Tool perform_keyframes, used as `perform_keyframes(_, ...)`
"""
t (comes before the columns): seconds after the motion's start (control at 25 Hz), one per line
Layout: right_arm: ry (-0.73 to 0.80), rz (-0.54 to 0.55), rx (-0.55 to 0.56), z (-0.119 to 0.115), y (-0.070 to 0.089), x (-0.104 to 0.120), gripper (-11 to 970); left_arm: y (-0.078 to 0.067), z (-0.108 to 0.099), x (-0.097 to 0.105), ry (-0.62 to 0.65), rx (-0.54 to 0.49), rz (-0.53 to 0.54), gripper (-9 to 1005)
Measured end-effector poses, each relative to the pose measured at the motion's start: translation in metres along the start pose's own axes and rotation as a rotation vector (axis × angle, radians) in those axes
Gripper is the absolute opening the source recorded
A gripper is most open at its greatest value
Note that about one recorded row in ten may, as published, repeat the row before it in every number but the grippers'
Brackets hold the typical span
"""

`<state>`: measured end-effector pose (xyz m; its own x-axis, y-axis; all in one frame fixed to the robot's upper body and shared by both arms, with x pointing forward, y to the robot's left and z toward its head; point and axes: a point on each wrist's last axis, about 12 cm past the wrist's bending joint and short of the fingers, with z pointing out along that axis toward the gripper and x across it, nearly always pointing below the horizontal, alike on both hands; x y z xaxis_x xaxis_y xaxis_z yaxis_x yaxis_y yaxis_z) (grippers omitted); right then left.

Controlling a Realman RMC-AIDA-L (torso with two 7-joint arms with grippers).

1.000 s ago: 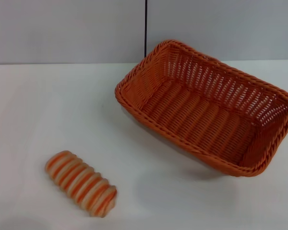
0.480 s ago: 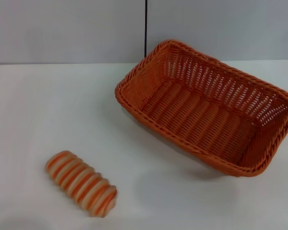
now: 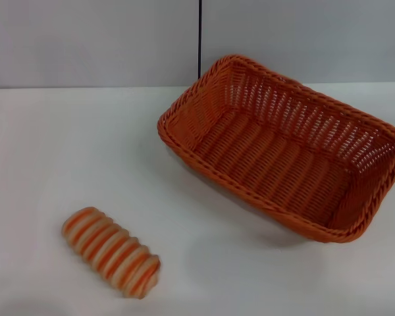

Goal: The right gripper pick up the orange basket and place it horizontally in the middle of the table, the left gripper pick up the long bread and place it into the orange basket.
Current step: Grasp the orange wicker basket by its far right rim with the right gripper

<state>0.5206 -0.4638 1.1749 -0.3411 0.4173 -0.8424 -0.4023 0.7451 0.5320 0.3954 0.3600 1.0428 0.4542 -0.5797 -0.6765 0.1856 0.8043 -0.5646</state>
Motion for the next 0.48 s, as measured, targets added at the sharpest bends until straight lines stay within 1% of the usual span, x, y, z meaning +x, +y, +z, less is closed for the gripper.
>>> perform_keyframes(0.12, 0.164, -0.059, -0.004, 0.013, 0.01, -0.022, 629, 0.0, 0.0, 0.002, 0.014, -0.003, -0.006, 748)
perform_keyframes(0.24, 0.347, -0.139, -0.018, 0.029, 0.024, -0.034, 745, -0.001, -0.001, 0.003, 0.028, 0.006, -0.012, 767)
perform_keyframes(0.28, 0.402, -0.165, -0.02, 0.033, 0.028, -0.036, 757, -0.001, -0.001, 0.003, 0.034, 0.011, -0.014, 774)
perform_keyframes(0.32, 0.493, -0.21, -0.014, 0.041, 0.034, -0.036, 770, -0.002, -0.002, 0.003, 0.04, 0.017, -0.017, 780)
perform_keyframes(0.48, 0.668, -0.301, 0.011, 0.062, 0.042, -0.034, 770, -0.003, -0.002, 0.004, 0.051, 0.026, -0.021, 806)
